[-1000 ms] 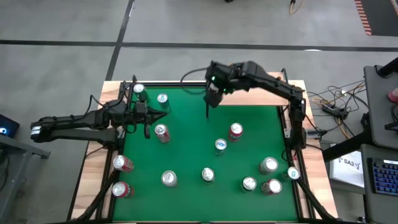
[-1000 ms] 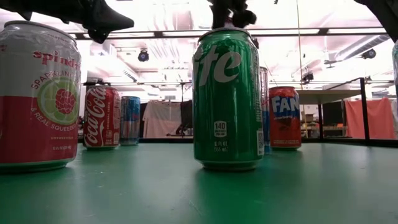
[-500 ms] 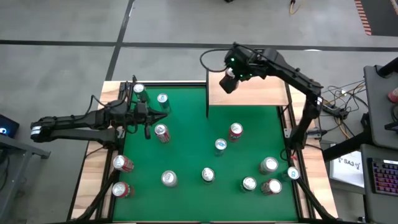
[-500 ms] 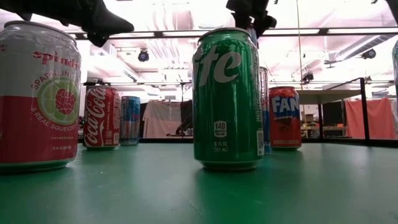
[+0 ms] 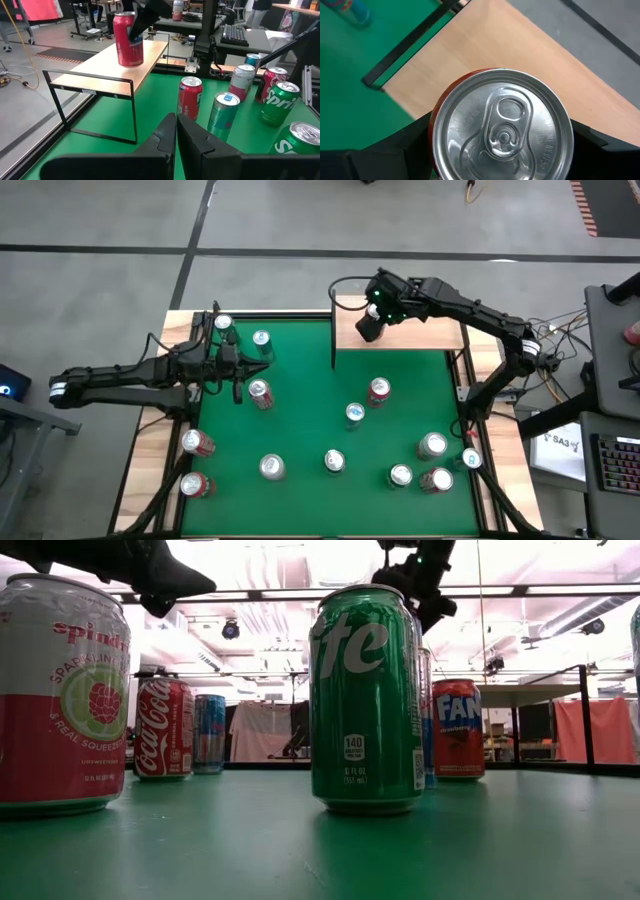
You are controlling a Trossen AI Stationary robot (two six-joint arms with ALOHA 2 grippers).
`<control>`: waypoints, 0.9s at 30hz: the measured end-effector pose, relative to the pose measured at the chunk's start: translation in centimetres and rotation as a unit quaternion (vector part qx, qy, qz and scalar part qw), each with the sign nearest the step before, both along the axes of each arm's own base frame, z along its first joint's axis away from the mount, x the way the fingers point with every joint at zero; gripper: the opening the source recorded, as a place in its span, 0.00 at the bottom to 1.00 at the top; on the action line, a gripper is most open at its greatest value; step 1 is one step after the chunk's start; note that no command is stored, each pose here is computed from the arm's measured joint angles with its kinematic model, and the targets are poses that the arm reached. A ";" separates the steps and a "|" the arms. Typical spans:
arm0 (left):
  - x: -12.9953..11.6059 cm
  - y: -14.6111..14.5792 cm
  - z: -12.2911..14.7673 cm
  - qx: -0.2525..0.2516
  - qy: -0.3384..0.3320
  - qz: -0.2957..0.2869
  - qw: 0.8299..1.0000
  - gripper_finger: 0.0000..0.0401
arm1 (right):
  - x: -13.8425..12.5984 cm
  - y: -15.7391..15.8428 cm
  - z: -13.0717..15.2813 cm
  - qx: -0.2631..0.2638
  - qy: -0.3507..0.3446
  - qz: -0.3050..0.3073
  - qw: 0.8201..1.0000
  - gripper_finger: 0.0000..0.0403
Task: Place canned beverage on shelf
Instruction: Put the top left red soda can on the shelf
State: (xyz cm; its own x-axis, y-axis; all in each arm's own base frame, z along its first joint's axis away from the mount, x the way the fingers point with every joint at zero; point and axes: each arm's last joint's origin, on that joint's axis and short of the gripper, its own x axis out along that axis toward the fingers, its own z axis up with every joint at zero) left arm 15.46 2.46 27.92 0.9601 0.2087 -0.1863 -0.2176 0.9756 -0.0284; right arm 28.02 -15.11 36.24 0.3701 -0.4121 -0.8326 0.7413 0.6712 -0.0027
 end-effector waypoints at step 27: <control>0.0 0.0 0.1 0.002 -0.005 0.000 1.000 0.00 | 0.3 -0.7 -1.2 -0.011 0.004 0.003 1.000 0.77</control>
State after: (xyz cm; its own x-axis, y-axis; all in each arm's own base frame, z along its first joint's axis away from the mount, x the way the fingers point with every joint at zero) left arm 15.48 2.46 27.99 0.9618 0.2090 -0.1768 -0.2169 0.9758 -0.0265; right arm 28.36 -15.85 35.06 0.3662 -0.4280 -0.8263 0.7372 0.6753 -0.0231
